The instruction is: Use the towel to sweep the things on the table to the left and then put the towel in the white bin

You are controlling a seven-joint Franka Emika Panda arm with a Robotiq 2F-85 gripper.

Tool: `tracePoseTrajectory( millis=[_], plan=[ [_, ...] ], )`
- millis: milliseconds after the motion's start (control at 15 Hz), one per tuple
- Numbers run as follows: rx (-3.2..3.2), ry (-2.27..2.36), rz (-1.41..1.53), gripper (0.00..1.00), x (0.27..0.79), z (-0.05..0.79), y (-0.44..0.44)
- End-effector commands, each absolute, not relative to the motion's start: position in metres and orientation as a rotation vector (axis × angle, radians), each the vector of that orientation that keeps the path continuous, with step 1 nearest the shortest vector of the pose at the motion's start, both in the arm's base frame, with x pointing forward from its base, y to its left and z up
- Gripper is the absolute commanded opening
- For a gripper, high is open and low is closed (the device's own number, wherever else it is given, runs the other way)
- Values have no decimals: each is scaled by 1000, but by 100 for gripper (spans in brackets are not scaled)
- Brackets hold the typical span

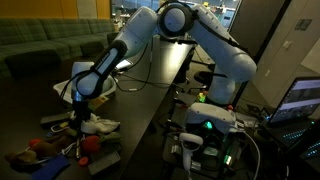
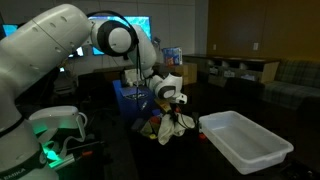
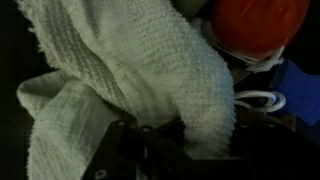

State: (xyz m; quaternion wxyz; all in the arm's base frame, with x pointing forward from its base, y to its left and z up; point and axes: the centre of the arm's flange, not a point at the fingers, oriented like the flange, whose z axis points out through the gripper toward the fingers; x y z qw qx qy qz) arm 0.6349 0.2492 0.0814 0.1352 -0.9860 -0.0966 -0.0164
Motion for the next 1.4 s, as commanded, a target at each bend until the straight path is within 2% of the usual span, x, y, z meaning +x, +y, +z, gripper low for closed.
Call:
tracePoseTrajectory(
  millis=[0, 333, 867, 1133, 1333],
  plan=[
    [-2804, -420, -1, 4, 614, 146, 197],
    [-2746, -520, 94, 4, 593, 187, 107],
    [-2888, -141, 117, 4, 584, 216, -72],
    [-2978, -17, 85, 4, 602, 188, -100],
    [-3057, 56, 18, 4, 628, 151, -87]
  ],
)
